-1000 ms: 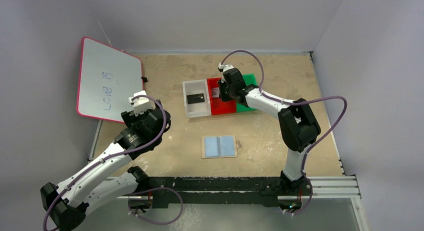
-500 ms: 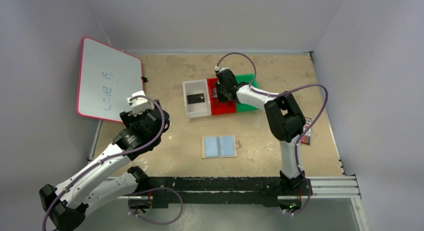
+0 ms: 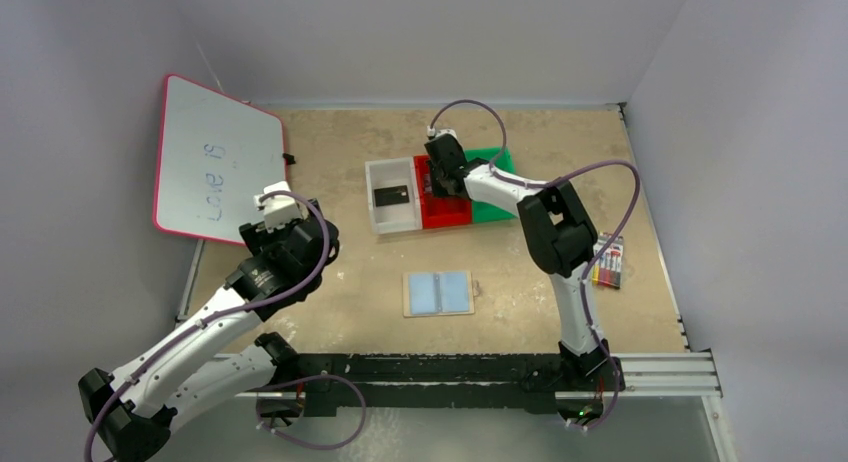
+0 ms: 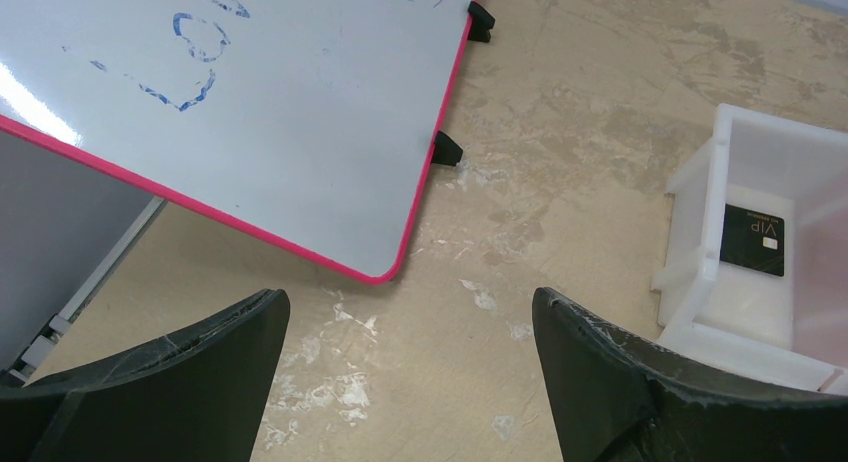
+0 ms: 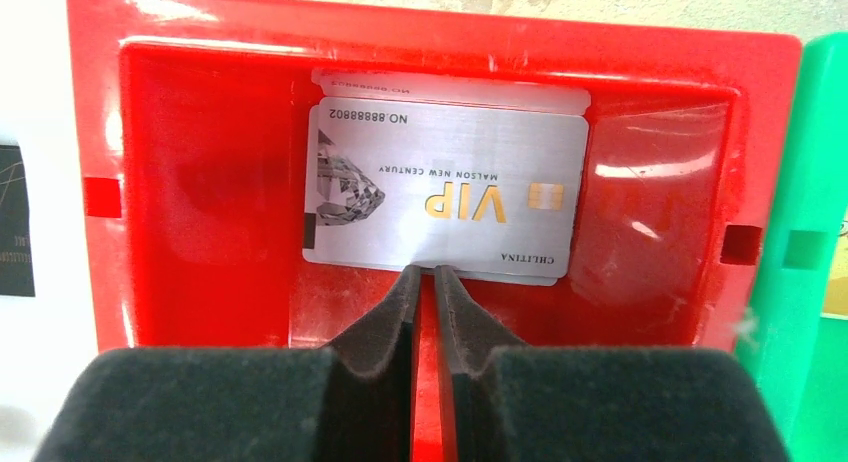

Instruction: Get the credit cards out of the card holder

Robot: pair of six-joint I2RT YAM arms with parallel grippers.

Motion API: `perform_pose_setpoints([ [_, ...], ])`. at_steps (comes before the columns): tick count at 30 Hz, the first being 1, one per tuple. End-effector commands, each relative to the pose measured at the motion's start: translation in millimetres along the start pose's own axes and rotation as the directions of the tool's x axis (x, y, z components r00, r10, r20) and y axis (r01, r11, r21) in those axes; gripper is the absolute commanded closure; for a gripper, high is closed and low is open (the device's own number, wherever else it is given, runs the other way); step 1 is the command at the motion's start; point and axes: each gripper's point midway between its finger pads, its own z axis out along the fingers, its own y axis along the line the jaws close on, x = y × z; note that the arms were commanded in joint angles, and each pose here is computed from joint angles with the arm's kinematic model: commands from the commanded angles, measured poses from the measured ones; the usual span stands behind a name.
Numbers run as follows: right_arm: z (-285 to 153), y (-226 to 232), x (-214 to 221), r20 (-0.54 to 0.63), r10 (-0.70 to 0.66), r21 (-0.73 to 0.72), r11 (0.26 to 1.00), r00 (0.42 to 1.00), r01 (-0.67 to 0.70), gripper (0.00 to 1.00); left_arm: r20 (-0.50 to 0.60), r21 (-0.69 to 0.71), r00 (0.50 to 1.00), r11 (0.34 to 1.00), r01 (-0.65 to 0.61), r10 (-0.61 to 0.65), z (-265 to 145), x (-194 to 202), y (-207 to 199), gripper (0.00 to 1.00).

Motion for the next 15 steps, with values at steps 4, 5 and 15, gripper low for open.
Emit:
perform_pose_setpoints([
  [4,-21,1,-33,0.085,0.010,0.020,1.000,0.996,-0.012,0.86,0.031,-0.015,0.998,0.999,0.049,-0.048,-2,-17,1,0.08],
  [5,-27,3,-36,0.095,0.009,0.008,1.000,0.995,-0.010,0.84,0.030,-0.016,0.998,0.999,0.046,-0.046,-1,-17,1,0.08],
  [15,-126,34,-64,0.257,0.001,-0.079,0.997,0.966,0.020,0.56,0.028,-0.016,0.999,0.999,0.038,-0.038,-1,-17,-1,0.08],
])
